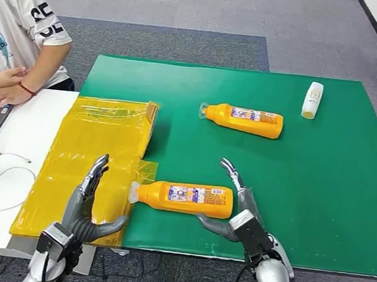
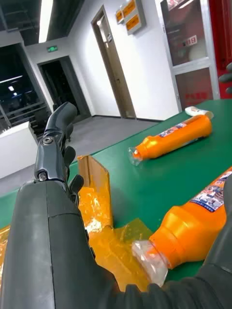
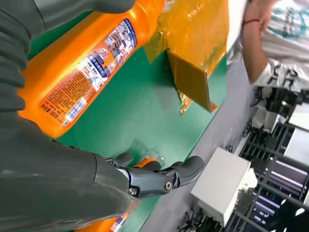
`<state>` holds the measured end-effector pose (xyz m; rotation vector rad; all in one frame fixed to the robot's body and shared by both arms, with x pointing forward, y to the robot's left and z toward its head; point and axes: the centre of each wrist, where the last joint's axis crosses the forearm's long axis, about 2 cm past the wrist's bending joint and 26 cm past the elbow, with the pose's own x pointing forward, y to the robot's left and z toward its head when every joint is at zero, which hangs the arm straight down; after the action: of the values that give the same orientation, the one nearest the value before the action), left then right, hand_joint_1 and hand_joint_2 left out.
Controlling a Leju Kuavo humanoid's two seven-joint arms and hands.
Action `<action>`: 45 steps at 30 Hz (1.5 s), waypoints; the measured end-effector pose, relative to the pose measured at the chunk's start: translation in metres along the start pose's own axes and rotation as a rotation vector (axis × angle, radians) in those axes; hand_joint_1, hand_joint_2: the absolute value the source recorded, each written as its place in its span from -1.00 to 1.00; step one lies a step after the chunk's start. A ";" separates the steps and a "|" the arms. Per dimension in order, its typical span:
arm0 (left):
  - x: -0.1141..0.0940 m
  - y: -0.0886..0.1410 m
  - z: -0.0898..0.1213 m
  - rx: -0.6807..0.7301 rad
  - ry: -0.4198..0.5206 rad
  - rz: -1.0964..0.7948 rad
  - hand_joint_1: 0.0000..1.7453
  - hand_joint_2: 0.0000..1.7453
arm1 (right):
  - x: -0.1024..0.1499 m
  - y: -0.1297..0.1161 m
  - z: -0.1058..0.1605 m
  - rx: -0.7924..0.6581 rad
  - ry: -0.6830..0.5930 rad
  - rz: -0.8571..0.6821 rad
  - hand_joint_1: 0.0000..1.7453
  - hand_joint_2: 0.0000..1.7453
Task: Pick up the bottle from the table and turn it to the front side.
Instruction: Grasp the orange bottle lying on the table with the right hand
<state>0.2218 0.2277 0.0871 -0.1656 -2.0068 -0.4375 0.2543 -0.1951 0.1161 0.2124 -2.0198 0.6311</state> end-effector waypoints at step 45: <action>-0.018 0.004 -0.005 -0.047 0.017 0.049 -1.00 1.00 | -0.066 -0.075 -0.061 0.785 0.436 0.651 -0.64 1.00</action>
<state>0.2356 0.2303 0.0741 -0.2387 -1.9721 -0.4538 0.3648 -0.2343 0.1096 -0.1348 -1.3103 1.7090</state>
